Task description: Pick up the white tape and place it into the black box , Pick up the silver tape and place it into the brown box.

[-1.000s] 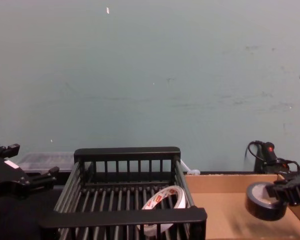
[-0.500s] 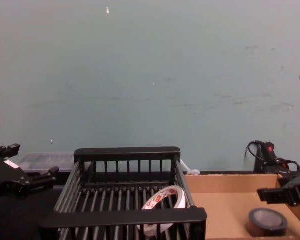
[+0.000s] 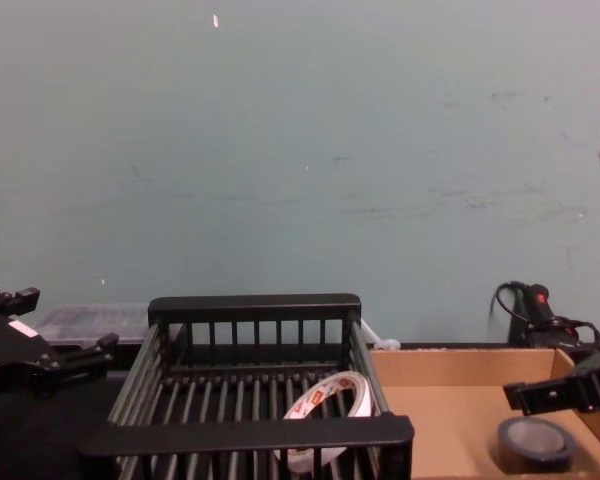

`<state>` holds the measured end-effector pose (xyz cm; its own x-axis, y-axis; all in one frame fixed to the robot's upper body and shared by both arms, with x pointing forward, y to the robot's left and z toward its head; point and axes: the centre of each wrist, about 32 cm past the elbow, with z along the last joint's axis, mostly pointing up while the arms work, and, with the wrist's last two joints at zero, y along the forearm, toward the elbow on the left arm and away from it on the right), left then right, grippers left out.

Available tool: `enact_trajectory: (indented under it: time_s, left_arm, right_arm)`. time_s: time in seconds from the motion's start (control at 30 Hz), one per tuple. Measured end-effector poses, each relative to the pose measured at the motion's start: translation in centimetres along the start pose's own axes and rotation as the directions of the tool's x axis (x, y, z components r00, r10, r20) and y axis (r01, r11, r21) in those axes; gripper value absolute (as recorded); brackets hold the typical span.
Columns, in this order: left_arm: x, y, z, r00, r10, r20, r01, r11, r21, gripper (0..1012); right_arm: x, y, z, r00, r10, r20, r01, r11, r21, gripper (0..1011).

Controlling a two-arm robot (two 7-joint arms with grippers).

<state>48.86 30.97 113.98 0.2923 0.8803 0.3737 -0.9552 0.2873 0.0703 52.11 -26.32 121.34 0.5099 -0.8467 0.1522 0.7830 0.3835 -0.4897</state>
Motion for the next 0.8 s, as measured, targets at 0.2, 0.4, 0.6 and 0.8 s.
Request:
enact_trajectory:
  time_s: [0.2,0.4,0.6,0.8]
  left_arm:
    - [0.00,0.0,0.0,1.0000,0.000,0.000,0.000,1.0000,0.000,1001]
    - [0.00,0.0,0.0,1.0000,0.000,0.000,0.000,1.0000,0.000,1001]
    - [0.00,0.0,0.0,1.0000,0.000,0.000,0.000,1.0000,0.000,1001]
    - [0.00,0.0,0.0,1.0000,0.000,0.000,0.000,1.0000,0.000,1001]
  right_arm:
    - [0.00,0.0,0.0,1.000,0.000,0.000,0.000,1.000,0.000,1002]
    - [0.00,0.0,0.0,1.000,0.000,0.000,0.000,1.000,0.000,1002]
    - [-0.31,-0.4,-0.2,0.999,-0.036,0.013,0.035,0.998,0.043,1002]
    - [-1.48,-0.9,-0.9,0.989,-0.139,0.048,0.132,0.982,0.137,1002]
